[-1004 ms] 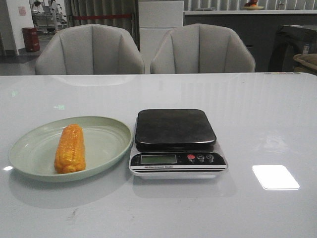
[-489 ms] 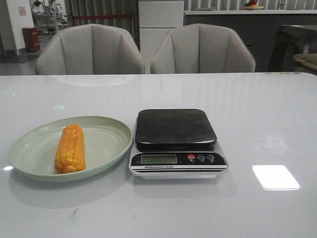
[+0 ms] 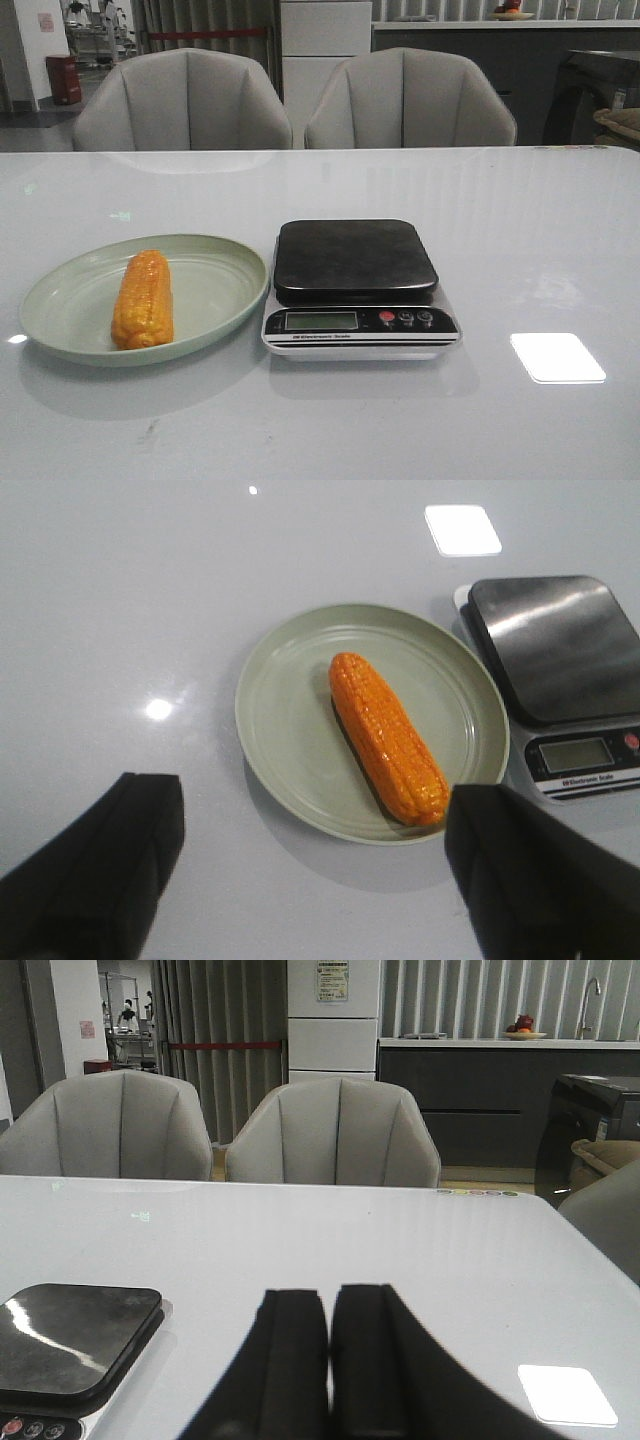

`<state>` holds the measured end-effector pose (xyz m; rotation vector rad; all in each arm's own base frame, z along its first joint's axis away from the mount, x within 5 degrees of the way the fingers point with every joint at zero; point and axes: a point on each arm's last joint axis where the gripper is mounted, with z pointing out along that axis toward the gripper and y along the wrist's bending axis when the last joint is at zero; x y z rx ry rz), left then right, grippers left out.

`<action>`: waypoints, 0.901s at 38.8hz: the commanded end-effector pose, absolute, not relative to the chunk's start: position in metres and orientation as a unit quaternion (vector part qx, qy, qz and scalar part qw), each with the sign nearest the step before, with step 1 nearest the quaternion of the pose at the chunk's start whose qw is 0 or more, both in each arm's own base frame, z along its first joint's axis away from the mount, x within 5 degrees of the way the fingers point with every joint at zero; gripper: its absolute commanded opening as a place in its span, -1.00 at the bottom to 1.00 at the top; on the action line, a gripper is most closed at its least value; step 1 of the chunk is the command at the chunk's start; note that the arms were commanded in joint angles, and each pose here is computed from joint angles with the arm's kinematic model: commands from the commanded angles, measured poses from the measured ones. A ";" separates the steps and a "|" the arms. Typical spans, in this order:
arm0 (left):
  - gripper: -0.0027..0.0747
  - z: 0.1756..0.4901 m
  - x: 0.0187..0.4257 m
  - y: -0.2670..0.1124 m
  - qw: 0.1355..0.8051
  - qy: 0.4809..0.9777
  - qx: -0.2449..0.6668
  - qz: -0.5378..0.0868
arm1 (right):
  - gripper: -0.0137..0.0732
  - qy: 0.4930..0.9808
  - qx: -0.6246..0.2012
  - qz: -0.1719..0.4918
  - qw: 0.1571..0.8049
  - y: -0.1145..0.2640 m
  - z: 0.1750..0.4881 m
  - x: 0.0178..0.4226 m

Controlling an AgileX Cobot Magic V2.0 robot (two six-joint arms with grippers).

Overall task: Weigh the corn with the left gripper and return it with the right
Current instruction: 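Lower the left gripper over the corn cob on the plate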

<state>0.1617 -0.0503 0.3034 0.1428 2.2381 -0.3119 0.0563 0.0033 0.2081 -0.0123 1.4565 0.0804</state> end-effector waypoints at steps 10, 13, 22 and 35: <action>0.58 0.286 0.228 -0.110 0.363 0.913 0.091 -0.161 | -0.26 0.630 -0.011 0.030 0.776 0.003 0.214 0.054; 0.58 0.274 0.242 -0.120 0.344 0.921 0.090 -0.159 | -0.26 0.630 -0.011 0.030 0.776 0.003 0.214 0.054; 0.58 0.240 0.275 -0.143 0.283 0.944 0.076 -0.153 | -0.26 0.630 -0.011 0.030 0.776 0.003 0.214 0.054; 0.52 0.187 0.295 -0.157 0.199 0.969 0.058 -0.137 | -0.26 0.630 -0.011 0.030 0.776 0.003 0.214 0.054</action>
